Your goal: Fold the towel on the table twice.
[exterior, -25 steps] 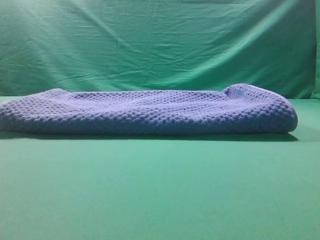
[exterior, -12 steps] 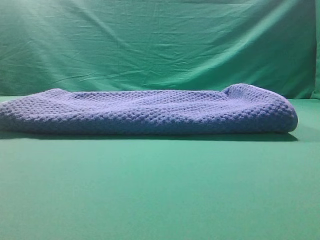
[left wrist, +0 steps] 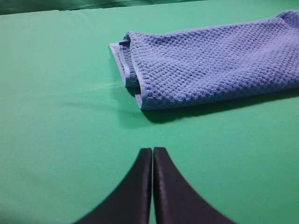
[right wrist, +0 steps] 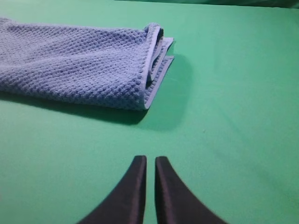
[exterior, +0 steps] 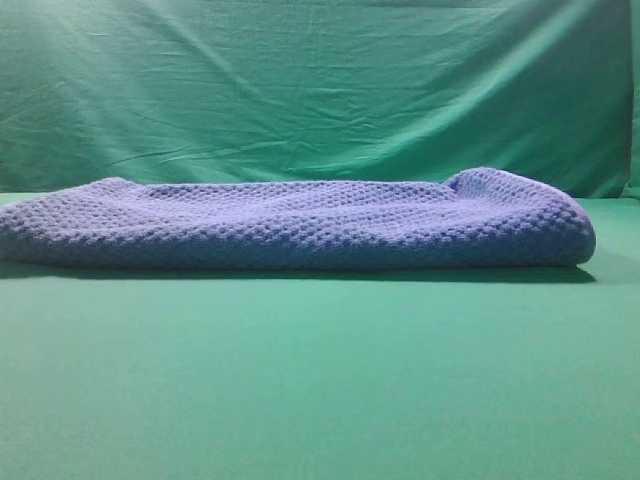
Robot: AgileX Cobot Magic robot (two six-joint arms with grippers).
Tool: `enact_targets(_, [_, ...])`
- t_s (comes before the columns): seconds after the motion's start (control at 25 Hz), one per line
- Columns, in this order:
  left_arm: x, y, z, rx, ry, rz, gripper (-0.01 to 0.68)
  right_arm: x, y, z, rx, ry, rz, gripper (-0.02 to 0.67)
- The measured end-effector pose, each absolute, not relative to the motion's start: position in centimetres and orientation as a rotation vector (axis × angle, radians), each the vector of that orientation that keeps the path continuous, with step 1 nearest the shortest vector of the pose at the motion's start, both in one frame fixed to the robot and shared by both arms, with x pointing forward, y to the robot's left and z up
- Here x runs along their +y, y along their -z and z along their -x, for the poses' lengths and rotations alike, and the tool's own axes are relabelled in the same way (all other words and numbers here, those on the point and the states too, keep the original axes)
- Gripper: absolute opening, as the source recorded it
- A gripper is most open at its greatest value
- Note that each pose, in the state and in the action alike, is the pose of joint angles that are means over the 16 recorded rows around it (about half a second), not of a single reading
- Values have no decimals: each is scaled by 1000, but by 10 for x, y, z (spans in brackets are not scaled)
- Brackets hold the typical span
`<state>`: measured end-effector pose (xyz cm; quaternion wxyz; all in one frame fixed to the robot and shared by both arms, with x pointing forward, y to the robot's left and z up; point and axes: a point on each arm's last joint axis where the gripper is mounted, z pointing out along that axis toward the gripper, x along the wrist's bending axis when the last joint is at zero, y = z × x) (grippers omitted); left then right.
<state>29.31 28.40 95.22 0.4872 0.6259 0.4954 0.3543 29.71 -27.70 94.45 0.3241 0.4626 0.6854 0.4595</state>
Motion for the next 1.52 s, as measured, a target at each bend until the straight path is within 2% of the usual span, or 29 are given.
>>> enact_targets(1.52, [294, -954, -292, 1328, -1001, -1405, 0, -295, -951, -292, 1463, -1123, -1327, 48])
